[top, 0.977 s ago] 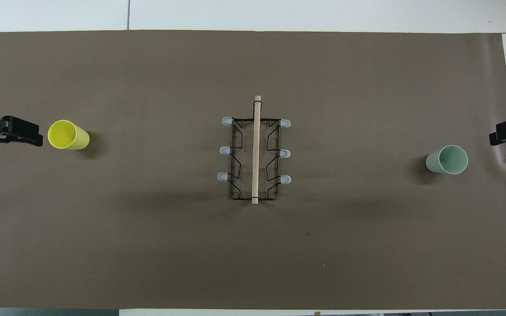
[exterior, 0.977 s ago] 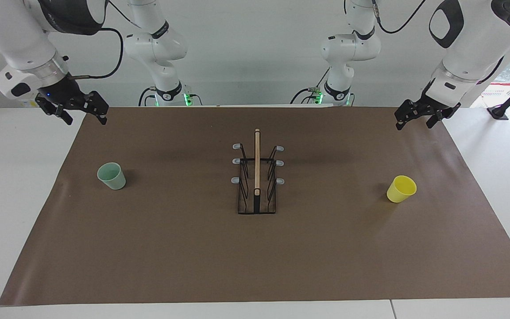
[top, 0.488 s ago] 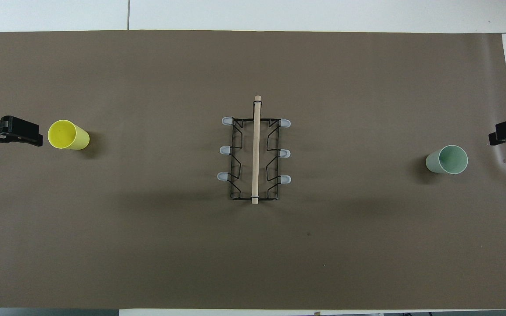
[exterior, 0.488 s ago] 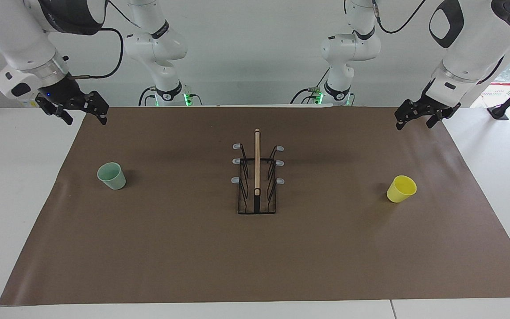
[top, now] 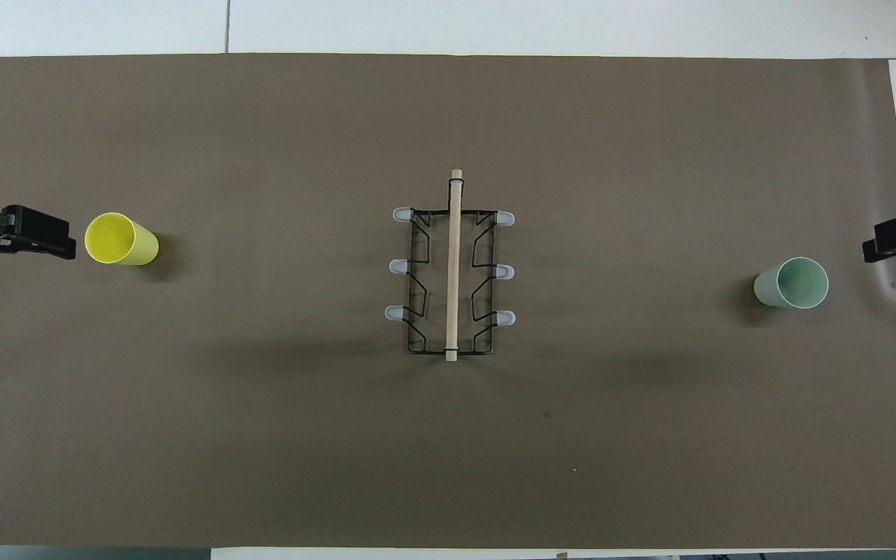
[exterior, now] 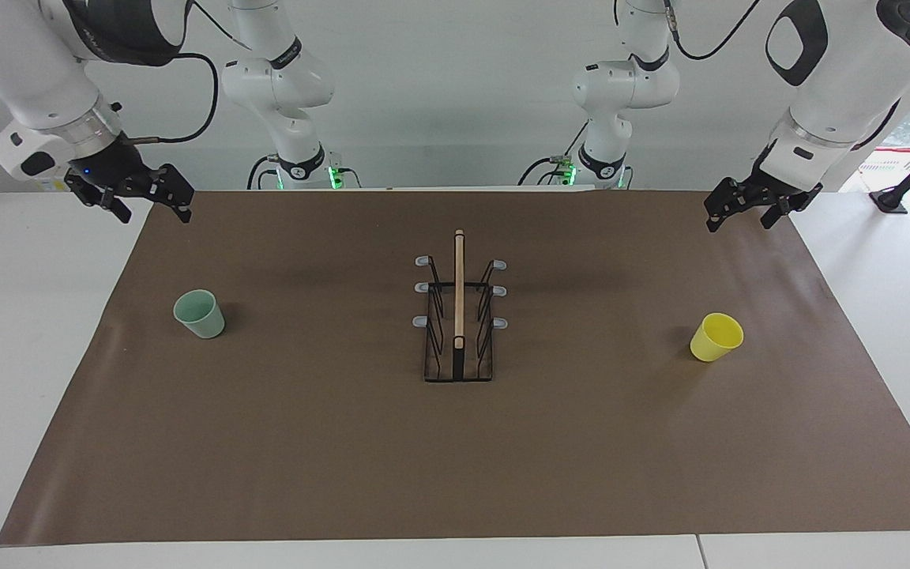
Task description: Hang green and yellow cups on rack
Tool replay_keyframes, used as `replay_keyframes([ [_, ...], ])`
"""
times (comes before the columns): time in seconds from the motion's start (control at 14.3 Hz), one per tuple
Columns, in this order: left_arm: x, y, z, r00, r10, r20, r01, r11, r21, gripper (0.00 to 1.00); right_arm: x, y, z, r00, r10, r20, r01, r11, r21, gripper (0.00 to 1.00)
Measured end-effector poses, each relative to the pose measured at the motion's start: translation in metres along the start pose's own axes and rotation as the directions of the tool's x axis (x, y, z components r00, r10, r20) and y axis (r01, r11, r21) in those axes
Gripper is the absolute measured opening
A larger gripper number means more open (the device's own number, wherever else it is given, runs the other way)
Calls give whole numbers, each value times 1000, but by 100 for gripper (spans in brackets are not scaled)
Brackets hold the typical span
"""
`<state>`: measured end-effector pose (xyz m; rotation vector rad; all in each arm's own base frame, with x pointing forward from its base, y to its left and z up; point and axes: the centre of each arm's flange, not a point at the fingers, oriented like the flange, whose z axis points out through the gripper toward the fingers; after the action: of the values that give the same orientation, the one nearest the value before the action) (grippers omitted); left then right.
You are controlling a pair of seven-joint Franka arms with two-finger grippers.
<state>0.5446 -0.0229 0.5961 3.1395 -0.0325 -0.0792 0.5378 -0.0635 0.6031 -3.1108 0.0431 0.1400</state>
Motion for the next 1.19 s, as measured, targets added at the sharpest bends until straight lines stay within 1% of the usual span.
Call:
replay_keyframes([
  [0.14,0,0,0,1000,0,0,0,1000,0,100,1,-14,6,997,-75,11,75,997,-9,100],
  [0.21,0,0,0,1000,0,0,0,1000,0,100,2,-22,9,992,-122,19,123,992,-34,100],
  [0.35,0,0,0,1000,0,0,0,1000,0,100,8,-48,25,976,-206,69,213,970,-115,100],
  [0.42,0,0,0,1000,0,0,0,1000,0,100,14,-64,38,964,-241,114,257,952,-164,100],
  [0.49,0,0,0,1000,0,0,0,1000,0,100,21,-81,56,946,-274,171,308,926,-218,100],
  [0.56,0,0,0,1000,0,0,0,1000,0,100,30,-98,75,923,-313,224,366,893,-260,100],
  [0.63,0,0,0,1000,0,0,0,1000,0,100,38,-112,96,891,-358,280,432,857,-282,100],
  [0.7,0,0,0,1000,0,0,0,1000,0,100,45,-119,114,856,-395,333,492,820,-292,100],
  [0.77,0,0,0,1000,0,0,0,1000,0,100,52,-123,132,813,-431,391,556,774,-303,100],
  [0.84,0,0,0,1000,0,0,0,1000,0,100,58,-129,150,761,-462,455,623,716,-315,100],
  [0.91,0,0,0,1000,0,0,0,1000,0,100,63,-139,171,697,-492,522,693,650,-312,100],
  [0.98,0,0,0,1000,0,0,0,1000,0,100,65,-149,192,634,-515,577,749,595,-291,100],
  [1.12,0,0,0,1000,0,0,0,1000,0,100,63,-159,226,497,-551,671,843,489,-222,100],
  [1.19,0,0,0,1000,0,0,0,1000,0,100,60,-160,237,417,-568,710,890,413,-192,100],
])
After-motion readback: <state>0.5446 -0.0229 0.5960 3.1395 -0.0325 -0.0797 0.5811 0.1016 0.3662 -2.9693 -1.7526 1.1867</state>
